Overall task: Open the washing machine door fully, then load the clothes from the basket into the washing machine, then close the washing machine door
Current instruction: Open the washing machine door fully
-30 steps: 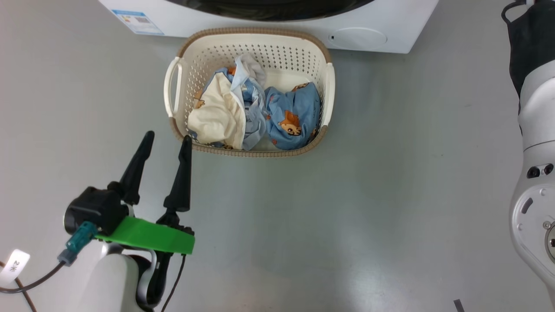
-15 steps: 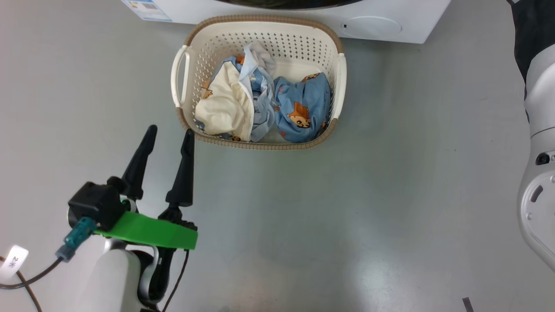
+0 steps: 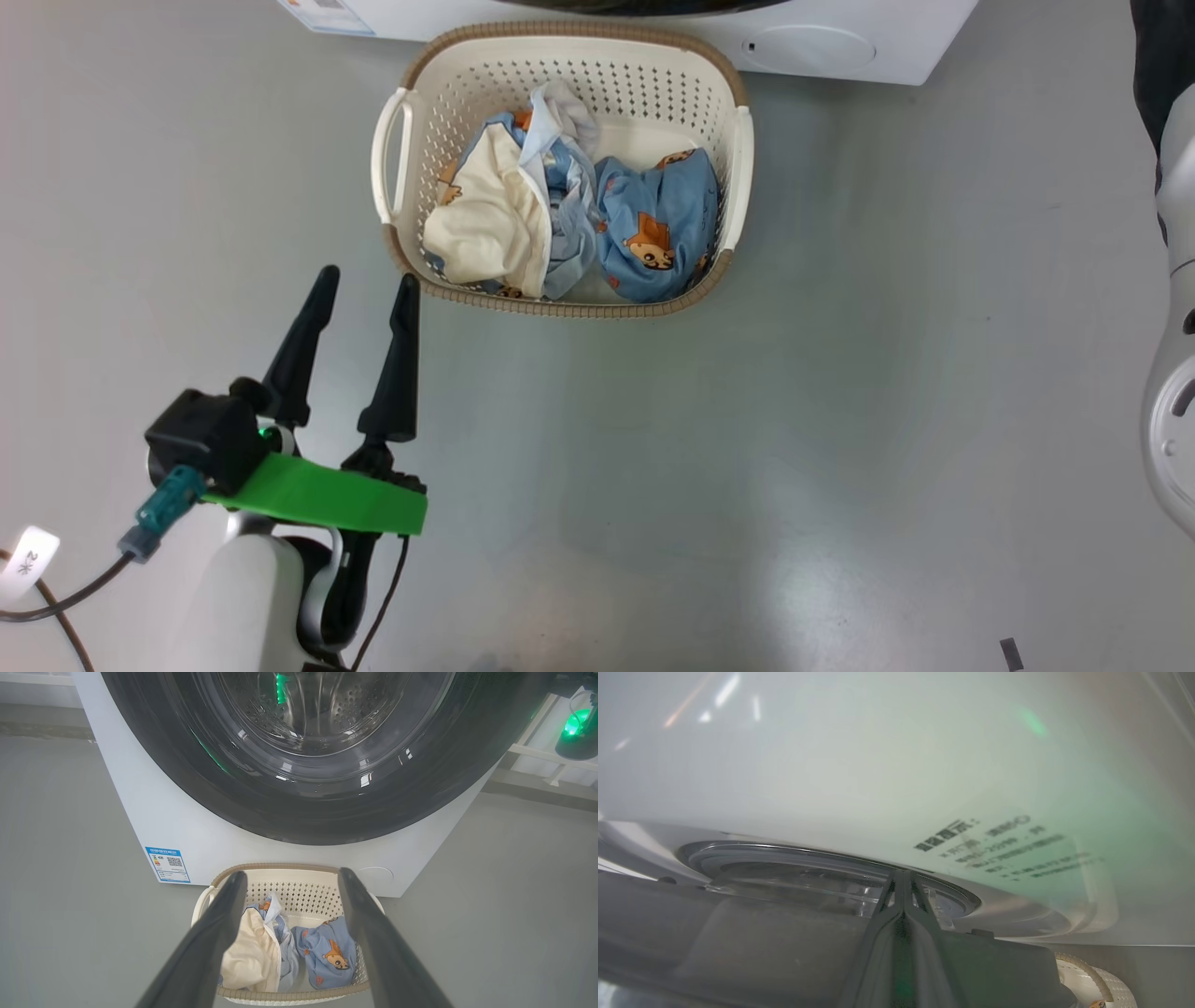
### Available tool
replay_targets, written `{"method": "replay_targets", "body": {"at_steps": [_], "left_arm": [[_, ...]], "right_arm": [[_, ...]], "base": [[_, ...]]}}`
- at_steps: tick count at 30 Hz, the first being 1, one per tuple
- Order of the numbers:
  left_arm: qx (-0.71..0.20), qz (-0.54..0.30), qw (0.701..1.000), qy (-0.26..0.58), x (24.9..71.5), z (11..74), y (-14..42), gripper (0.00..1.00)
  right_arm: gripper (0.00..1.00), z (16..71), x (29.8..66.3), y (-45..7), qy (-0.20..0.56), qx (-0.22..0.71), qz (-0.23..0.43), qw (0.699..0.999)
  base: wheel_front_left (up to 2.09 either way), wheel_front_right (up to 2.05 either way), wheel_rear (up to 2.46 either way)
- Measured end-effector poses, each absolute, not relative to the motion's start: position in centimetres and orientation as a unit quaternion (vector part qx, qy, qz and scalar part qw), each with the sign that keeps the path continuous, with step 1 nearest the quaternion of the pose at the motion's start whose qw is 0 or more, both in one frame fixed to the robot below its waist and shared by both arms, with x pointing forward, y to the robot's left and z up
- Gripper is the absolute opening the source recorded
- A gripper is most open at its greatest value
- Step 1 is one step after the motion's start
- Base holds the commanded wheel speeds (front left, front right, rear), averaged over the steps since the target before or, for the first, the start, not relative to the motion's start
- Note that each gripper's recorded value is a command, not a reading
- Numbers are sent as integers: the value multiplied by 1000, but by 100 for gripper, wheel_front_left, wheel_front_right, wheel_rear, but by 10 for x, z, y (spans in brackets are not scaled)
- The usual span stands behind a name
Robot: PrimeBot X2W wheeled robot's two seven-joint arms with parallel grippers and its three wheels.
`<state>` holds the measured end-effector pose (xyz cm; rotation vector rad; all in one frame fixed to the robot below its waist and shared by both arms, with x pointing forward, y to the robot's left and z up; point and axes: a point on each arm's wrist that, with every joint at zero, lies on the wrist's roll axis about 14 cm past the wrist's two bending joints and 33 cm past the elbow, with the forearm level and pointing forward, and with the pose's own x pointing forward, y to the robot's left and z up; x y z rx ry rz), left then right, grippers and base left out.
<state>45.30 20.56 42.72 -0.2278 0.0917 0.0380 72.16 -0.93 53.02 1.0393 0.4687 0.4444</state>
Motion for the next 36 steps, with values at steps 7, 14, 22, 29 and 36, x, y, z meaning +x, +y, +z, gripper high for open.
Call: {"method": "replay_targets", "body": {"at_steps": [7, 14, 22, 29, 36], "left_arm": [[-115, 13, 993, 33, 456, 436, 203, 100], [-115, 13, 993, 16, 456, 449, 204, 100], [-112, 9, 994, 3, 454, 460, 202, 100], [-109, 6, 994, -9, 451, 470, 201, 100], [-108, 6, 994, -13, 441, 476, 200, 100]], "right_arm": [[0, 535, 706, -6, 253, 485, 245, 801], [0, 538, 681, 0, 292, 478, 293, 775], [0, 538, 648, 12, 337, 466, 350, 739], [0, 536, 610, 33, 387, 450, 401, 698], [0, 535, 576, 44, 417, 427, 439, 672]], "base": [[0, 0, 0], [0, 0, 0], [0, 0, 0], [0, 0, 0], [0, 0, 0]]}}
